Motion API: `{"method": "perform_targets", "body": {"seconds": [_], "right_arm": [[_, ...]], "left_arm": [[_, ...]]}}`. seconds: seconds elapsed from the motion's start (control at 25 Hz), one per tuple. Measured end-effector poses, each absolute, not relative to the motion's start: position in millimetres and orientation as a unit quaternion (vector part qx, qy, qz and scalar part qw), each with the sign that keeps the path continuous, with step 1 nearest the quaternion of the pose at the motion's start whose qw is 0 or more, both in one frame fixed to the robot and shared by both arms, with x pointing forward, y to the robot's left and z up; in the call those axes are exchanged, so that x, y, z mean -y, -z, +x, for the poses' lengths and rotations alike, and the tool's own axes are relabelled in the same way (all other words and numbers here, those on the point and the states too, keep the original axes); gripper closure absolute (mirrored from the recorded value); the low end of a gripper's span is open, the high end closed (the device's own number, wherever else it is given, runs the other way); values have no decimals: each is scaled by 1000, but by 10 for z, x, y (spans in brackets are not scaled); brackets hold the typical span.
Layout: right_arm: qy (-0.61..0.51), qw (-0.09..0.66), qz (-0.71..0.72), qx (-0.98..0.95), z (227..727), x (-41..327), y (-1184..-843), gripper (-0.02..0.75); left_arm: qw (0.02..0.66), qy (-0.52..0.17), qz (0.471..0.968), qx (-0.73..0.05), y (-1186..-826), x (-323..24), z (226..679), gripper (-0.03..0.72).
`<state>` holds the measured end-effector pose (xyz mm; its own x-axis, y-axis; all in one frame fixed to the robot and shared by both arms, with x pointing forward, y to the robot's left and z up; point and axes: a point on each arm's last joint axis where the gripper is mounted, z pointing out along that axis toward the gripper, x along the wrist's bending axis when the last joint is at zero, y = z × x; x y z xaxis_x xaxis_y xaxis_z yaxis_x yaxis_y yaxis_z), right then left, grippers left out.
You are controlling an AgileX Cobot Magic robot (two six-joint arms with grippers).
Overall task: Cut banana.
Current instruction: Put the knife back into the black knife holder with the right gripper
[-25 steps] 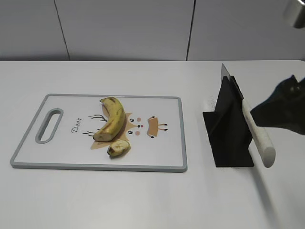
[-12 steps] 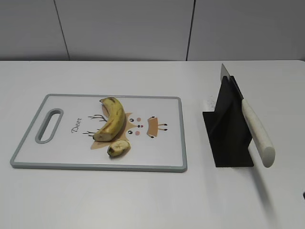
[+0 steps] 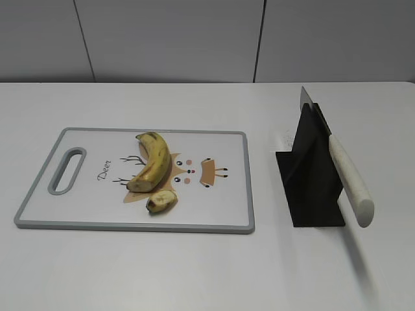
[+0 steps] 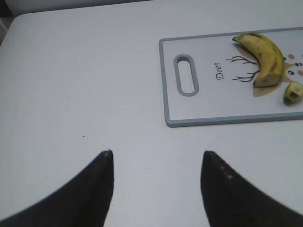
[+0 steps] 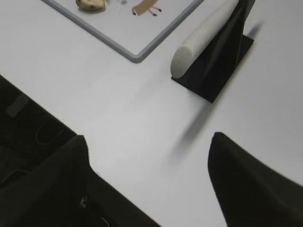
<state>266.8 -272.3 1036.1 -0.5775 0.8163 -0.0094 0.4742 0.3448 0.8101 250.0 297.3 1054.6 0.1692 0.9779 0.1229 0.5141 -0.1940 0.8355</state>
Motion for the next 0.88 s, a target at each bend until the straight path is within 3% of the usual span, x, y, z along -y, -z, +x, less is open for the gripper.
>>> {"method": "perform_targets", "body": {"seconds": [0.48, 0.88], "right_arm": [[-470, 263, 384, -750, 2418, 2847, -10396, 147], [-446, 310, 470, -695, 2434, 2844, -10399, 147]], "left_arm": [[332, -350, 689, -541, -10546, -2973, 2500, 122], [331, -350, 689, -542, -10544, -2972, 2501, 122]]}}
